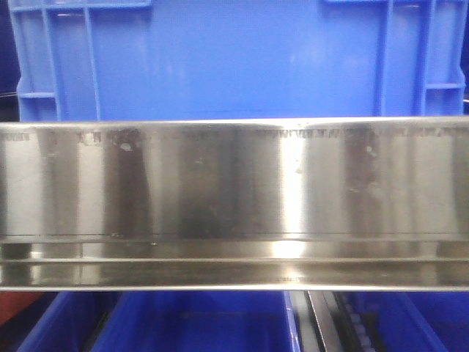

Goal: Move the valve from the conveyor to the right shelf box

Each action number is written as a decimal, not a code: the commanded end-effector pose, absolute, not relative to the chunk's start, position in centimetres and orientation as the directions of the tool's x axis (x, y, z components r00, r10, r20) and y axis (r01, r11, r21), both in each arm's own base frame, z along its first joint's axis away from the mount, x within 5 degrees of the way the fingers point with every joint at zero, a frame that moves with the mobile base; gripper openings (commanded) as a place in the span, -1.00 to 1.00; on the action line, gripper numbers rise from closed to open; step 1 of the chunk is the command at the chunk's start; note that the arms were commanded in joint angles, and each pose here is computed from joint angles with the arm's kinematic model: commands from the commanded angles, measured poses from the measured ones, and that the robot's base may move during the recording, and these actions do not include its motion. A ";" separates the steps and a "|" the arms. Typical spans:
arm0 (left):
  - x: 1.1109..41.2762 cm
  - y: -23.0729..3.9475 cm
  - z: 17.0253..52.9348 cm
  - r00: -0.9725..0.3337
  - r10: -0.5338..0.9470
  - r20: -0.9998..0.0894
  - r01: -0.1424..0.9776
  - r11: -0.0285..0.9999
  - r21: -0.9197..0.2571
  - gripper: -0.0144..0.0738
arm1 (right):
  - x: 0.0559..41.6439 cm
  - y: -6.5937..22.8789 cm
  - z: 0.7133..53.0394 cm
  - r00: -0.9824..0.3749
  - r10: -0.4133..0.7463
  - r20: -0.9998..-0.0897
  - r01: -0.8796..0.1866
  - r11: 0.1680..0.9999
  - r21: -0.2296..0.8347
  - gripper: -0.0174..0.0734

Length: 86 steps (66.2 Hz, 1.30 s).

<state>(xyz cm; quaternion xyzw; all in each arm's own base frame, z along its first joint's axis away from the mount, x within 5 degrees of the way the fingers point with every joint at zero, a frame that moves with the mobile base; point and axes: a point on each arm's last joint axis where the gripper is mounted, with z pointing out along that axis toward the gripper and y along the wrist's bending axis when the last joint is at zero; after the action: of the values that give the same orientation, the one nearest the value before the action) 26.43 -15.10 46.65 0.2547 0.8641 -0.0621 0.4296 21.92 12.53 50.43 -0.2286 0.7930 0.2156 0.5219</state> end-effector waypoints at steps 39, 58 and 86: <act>10.1 -5.3 39.9 -0.085 0.089 -0.992 0.455 0.890 0.041 -0.93 | 9.2 5.3 40.0 -0.177 -0.088 -0.980 -0.511 0.859 0.015 -0.96; 6.4 -3.5 33.1 0.007 0.017 -1.000 0.485 0.874 0.018 -0.93 | 8.0 4.4 32.4 -0.166 -0.067 -0.984 -0.483 0.875 0.022 -0.96; 5.0 -2.6 32.3 0.064 -0.017 -0.998 0.487 0.873 0.016 -0.93 | 8.1 4.4 30.9 -0.179 -0.071 -0.981 -0.478 0.878 0.024 -0.96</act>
<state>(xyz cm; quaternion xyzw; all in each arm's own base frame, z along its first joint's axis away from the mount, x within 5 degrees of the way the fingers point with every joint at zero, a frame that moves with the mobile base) 5.20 -2.64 32.09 0.1809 0.6698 -0.1666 0.7007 8.09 4.50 30.58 -0.1849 0.7608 0.1669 0.5992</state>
